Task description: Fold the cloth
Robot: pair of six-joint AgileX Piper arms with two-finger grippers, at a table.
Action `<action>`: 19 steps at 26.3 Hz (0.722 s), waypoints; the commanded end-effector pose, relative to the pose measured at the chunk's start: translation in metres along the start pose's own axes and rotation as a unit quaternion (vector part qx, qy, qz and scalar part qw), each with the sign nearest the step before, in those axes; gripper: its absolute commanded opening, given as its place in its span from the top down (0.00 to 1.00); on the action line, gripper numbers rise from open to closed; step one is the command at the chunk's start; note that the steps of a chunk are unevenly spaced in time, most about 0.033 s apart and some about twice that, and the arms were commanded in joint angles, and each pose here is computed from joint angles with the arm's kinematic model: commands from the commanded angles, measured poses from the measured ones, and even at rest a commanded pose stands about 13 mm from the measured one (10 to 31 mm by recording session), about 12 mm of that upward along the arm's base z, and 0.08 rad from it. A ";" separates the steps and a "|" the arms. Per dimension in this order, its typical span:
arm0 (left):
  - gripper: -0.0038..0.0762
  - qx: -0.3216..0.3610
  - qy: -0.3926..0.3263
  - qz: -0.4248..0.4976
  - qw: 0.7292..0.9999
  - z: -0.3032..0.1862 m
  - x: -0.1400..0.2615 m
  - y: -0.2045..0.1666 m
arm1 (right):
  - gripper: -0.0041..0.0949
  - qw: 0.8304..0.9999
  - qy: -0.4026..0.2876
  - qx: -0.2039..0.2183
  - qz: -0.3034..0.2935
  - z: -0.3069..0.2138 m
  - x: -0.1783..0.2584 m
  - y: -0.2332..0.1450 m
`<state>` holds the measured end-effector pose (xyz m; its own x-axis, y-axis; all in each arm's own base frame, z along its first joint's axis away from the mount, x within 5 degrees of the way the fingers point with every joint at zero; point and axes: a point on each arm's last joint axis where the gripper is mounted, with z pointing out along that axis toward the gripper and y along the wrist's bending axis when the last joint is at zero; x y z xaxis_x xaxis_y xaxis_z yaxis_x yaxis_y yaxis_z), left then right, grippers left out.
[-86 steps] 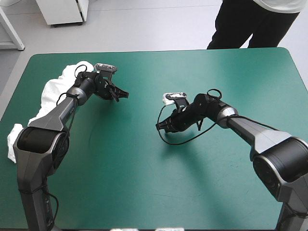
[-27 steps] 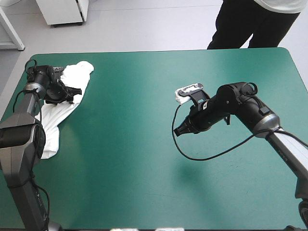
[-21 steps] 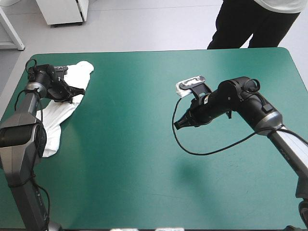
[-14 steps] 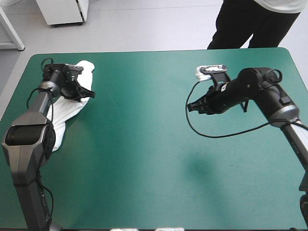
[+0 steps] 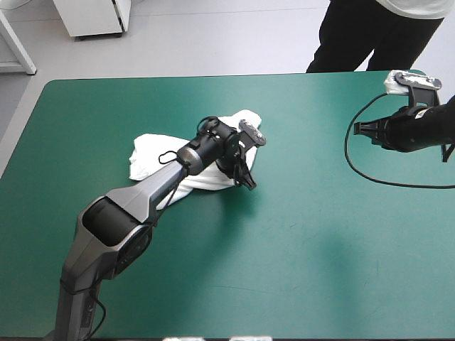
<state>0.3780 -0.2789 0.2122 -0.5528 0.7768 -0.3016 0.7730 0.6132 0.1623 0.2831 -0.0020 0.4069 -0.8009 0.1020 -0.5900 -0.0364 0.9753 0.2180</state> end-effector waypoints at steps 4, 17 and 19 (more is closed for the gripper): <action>0.96 0.093 -0.026 0.036 0.995 -0.048 -0.015 -0.090 | 0.98 0.998 -0.054 0.029 0.001 -0.023 -0.007 -0.002; 0.96 0.131 -0.040 0.094 0.986 -0.076 -0.016 -0.153 | 0.98 0.996 -0.077 0.049 -0.003 -0.039 -0.003 -0.002; 0.95 0.128 -0.047 0.095 0.986 -0.083 -0.016 -0.151 | 0.98 0.996 -0.081 0.048 -0.001 -0.040 -0.004 -0.002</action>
<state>0.2523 -0.3766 0.2258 -0.3917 0.8780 -0.2750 0.9157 0.4013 -0.0231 0.2699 -0.0102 0.4175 -0.7763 0.1112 -0.6205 0.0238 0.9888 0.1474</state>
